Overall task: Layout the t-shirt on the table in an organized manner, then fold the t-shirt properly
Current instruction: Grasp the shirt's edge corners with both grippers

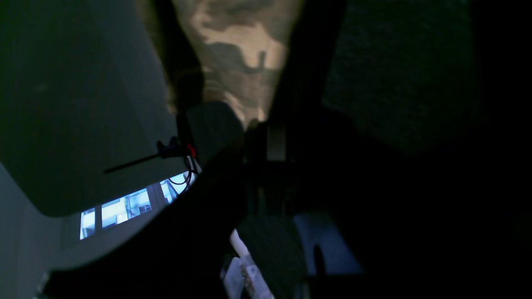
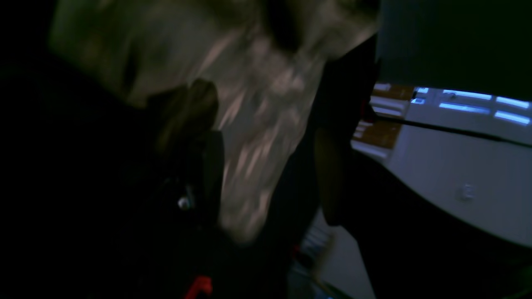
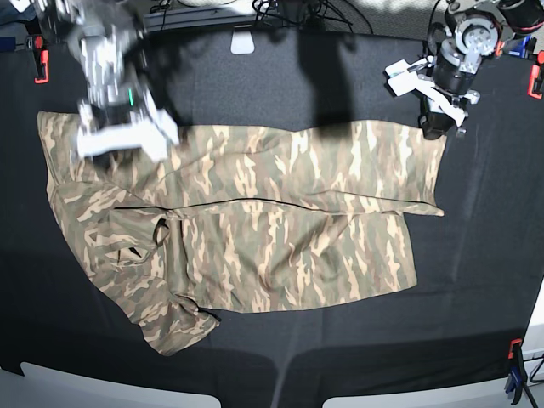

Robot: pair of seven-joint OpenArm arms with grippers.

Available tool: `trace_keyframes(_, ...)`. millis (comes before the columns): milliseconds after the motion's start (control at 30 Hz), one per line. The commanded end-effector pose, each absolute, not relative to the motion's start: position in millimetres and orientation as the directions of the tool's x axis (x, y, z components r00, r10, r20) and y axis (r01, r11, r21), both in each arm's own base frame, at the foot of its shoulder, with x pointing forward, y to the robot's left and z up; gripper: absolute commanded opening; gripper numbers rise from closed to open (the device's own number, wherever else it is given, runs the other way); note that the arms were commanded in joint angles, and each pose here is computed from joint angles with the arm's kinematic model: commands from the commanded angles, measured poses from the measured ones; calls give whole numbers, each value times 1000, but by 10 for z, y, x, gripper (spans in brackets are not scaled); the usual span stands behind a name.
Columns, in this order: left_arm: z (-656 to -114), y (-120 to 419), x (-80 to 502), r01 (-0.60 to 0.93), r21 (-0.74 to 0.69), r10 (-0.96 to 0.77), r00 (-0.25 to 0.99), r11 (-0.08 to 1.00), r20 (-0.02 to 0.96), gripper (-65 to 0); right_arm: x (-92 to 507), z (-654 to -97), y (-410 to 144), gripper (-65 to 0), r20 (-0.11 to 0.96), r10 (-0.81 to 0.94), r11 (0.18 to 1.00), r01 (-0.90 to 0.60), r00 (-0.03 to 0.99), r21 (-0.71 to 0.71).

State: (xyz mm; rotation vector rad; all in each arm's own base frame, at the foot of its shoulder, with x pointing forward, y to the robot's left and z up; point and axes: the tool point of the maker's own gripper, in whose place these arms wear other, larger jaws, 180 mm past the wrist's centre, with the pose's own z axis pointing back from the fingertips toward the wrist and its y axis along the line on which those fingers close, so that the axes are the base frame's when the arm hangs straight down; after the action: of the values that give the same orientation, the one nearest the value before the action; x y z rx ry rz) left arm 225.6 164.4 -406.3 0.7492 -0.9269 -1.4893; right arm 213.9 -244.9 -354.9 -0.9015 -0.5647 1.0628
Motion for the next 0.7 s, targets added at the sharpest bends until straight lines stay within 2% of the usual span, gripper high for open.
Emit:
trace_keyframes(0,-3976,1682,2317,452,892,-991,-127,-20,42,-650,2124,-3450,-2525,-315,-53,921,152,-480,387,-864)
trace_keyframes(100,-3977,1682,2317,452,892,-991,-126,-19,43,-650,1790,-3574,-2682,-315,-150,920,91,-568,362,-818)
trace_keyframes(233,-3977,1666,2319,451,892,-991,-126,-15,47,-650,1716,-3571,-2843,-315,-196,920,45,-588,340,-808)
trace_keyframes(333,-3981,1632,2319,450,893,-991,-121,-6,55,-650,1832,-3563,-3102,-315,-138,884,137,-530,446,-837)
trace_keyframes(467,-3989,1630,2324,450,893,-994,-95,7,56,-650,1878,-3658,-3436,-315,-142,854,173,-533,500,-828)
trace_keyframes(667,-3991,1679,2328,450,893,-997,-71,7,44,-650,1689,-3991,-3279,-315,-134,895,208,-665,424,-717)
